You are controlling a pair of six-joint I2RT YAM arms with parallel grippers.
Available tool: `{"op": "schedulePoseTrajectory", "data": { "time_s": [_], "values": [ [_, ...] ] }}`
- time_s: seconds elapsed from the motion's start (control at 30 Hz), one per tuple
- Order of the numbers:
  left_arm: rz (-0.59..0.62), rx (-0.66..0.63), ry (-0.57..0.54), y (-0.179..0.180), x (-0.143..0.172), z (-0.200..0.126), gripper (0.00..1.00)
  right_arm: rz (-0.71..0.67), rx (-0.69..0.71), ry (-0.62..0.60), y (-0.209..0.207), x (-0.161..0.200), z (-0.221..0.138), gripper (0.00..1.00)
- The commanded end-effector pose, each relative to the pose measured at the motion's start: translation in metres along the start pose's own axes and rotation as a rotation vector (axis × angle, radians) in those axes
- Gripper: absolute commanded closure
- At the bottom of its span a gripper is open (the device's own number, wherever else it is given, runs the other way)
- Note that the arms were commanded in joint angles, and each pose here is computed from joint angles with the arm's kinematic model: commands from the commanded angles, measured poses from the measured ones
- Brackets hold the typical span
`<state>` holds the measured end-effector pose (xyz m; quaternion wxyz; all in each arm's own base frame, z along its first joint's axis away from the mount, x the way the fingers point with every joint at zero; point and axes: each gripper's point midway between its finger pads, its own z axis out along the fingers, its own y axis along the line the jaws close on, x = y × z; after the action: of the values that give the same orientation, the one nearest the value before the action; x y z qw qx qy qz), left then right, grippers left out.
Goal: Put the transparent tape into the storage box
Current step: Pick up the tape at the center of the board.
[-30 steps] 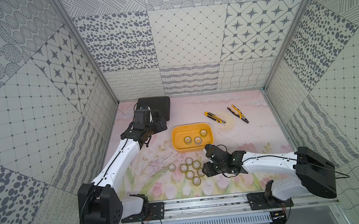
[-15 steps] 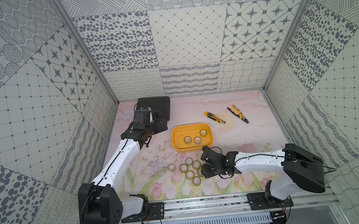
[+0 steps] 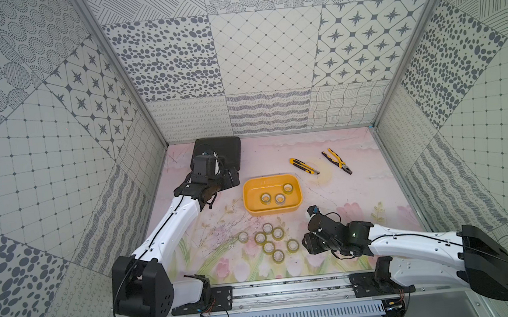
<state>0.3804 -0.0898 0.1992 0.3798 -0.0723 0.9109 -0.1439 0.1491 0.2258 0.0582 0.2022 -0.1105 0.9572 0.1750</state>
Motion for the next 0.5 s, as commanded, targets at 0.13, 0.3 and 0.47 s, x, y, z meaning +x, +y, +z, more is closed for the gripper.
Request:
{"op": "schedulePoseTrajectory", "data": {
  "time_s": [0.13,0.3,0.47],
  "values": [
    [0.012,0.034,-0.068,-0.007,-0.012,-0.013,0.01,-0.058,-0.045,0.069,0.038,-0.014,0.019,0.48],
    [0.014,0.027,-0.044,-0.007,-0.01,-0.012,0.01,-0.042,-0.012,0.096,0.036,-0.011,0.034,0.49],
    [0.013,0.034,-0.051,-0.009,-0.012,-0.014,0.01,-0.019,-0.007,0.093,0.025,-0.002,0.034,0.49]
  ]
}}
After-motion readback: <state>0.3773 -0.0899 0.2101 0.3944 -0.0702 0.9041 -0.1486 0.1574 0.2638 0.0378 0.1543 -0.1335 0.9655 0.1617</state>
